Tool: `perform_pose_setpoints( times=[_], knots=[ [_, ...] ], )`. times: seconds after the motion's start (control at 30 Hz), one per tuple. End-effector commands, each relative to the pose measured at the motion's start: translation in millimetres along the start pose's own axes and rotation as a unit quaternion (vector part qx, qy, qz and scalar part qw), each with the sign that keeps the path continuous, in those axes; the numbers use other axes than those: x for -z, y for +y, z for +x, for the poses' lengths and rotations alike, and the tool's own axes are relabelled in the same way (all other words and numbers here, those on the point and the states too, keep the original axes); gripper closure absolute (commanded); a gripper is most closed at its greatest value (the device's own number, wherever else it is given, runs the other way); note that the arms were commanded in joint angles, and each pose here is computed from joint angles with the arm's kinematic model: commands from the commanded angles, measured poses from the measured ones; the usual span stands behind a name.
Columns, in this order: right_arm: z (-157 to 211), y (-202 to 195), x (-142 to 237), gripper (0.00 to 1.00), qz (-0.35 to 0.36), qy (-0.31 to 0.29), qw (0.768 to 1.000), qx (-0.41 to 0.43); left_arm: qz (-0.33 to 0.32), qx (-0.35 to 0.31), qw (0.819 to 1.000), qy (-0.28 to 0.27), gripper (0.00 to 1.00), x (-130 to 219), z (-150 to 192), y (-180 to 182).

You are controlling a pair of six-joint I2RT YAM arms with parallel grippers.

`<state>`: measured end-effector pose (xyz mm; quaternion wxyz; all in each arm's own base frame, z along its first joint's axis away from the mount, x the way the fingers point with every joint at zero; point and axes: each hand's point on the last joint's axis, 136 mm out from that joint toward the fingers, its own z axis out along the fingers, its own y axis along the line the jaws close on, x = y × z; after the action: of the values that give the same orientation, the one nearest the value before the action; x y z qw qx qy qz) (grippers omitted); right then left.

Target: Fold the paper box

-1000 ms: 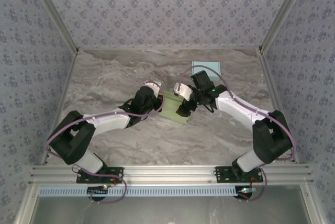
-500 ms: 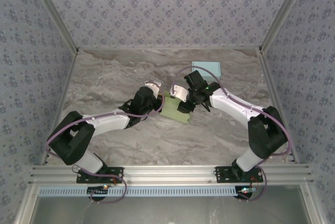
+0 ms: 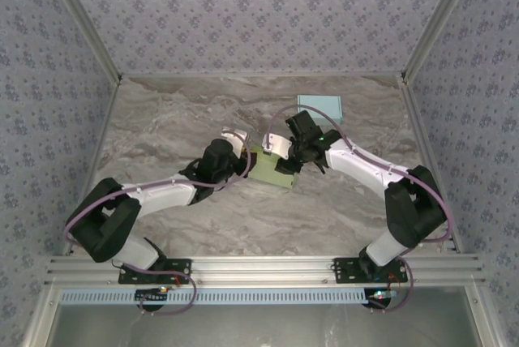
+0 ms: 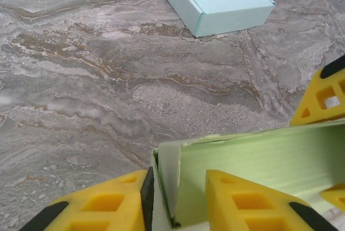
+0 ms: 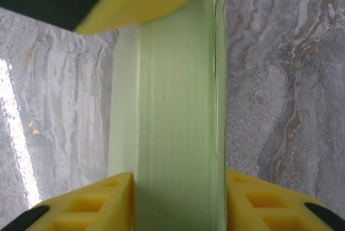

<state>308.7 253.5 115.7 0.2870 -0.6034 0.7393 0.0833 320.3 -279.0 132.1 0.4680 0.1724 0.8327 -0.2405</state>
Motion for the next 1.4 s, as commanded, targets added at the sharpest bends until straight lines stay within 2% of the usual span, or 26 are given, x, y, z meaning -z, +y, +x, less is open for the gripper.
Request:
perform_pose_setpoints(
  times=[0.0, 0.07, 0.23, 0.3, 0.33, 0.47, 0.73, 1.03, 1.37],
  knots=[
    [25.4, 17.6, -8.0, 0.58, -0.027, 0.037, 0.999, 0.015, 0.018, -0.007, 0.999, -0.029, 0.65, 14.2, -19.0, -6.5],
    [25.5, 17.9, -8.1, 0.58, -0.028, 0.036, 0.999, 0.02, 0.028, -0.006, 0.999, -0.041, 0.57, 22.8, -25.3, -7.8],
    [25.6, 23.8, -8.3, 0.6, -0.038, 0.035, 0.998, 0.046, 0.044, 0.009, 0.996, -0.078, 0.24, 51.1, -43.5, -6.1],
    [24.8, 26.5, -8.5, 0.59, -0.044, 0.031, 0.997, 0.059, 0.045, 0.035, 0.994, -0.097, 0.06, 64.6, -52.9, 2.3],
    [24.2, 27.1, -8.7, 0.59, -0.045, 0.029, 0.996, 0.064, 0.043, 0.051, 0.992, -0.106, 0.01, 71.1, -58.4, 8.8],
    [18.7, 33.8, -8.3, 0.59, -0.059, 0.011, 0.994, 0.086, 0.034, 0.081, 0.992, -0.09, 0.01, 79.7, -62.5, 25.0],
    [10.3, 45.9, -7.9, 0.59, -0.065, -0.004, 0.987, 0.149, 0.038, 0.108, 0.992, -0.049, 0.01, 57.2, -37.4, 33.6],
    [12.6, 50.7, -10.9, 0.58, -0.081, -0.006, 0.985, 0.151, 0.072, 0.126, 0.989, -0.013, 0.01, 31.1, -10.2, 28.0],
    [15.8, 46.3, -16.5, 0.58, -0.097, -0.014, 0.987, 0.123, 0.063, 0.124, 0.99, 0.028, 0.09, 16.0, 25.4, 35.6]
  ],
)
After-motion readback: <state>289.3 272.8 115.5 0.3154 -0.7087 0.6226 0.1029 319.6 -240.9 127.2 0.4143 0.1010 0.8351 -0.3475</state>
